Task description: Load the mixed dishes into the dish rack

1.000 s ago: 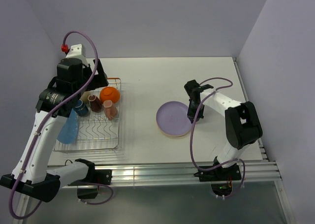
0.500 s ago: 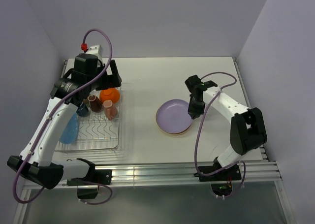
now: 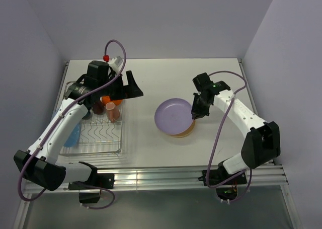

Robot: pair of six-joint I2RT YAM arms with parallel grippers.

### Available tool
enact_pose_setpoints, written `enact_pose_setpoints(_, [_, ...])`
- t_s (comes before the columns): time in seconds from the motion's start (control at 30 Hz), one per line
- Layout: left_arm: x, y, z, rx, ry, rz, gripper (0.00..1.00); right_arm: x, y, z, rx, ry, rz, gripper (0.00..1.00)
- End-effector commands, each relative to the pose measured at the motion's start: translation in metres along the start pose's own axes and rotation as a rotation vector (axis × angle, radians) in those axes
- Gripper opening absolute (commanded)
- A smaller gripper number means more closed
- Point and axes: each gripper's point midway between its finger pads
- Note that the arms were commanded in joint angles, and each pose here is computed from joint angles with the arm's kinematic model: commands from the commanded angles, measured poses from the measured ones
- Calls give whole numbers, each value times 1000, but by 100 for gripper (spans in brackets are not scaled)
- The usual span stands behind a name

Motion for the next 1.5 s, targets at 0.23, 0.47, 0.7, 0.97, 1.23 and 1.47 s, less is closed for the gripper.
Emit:
enact_pose_setpoints(0.23, [21, -42, 13, 226, 129, -56, 99, -8, 22, -58, -147, -104, -16, 0])
enact_pose_setpoints(0.47, [42, -47, 23, 272, 235, -51, 98, -18, 43, -98, -261, -149, -20, 0])
enact_pose_setpoints(0.7, [63, -51, 29, 344, 334, -71, 92, -21, 57, -124, -344, -173, -26, 0])
enact_pose_setpoints(0.97, [74, -67, 30, 421, 387, -69, 85, -20, 66, -133, -402, -176, -31, 0])
enact_pose_setpoints(1.23, [70, -80, 23, 489, 375, -87, 25, -16, 64, -128, -400, -180, -31, 0])
enact_pose_setpoints(1.47, [71, -68, 20, 407, 353, -64, 0, -13, 57, -125, -370, -180, -47, 19])
Point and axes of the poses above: each gripper's point midway between its finger pads, its own z axis out along the fingers, its own y axis along the line the jaws close on, x = y × z, and after that the axes turned 13 degrees about -z, right-handed
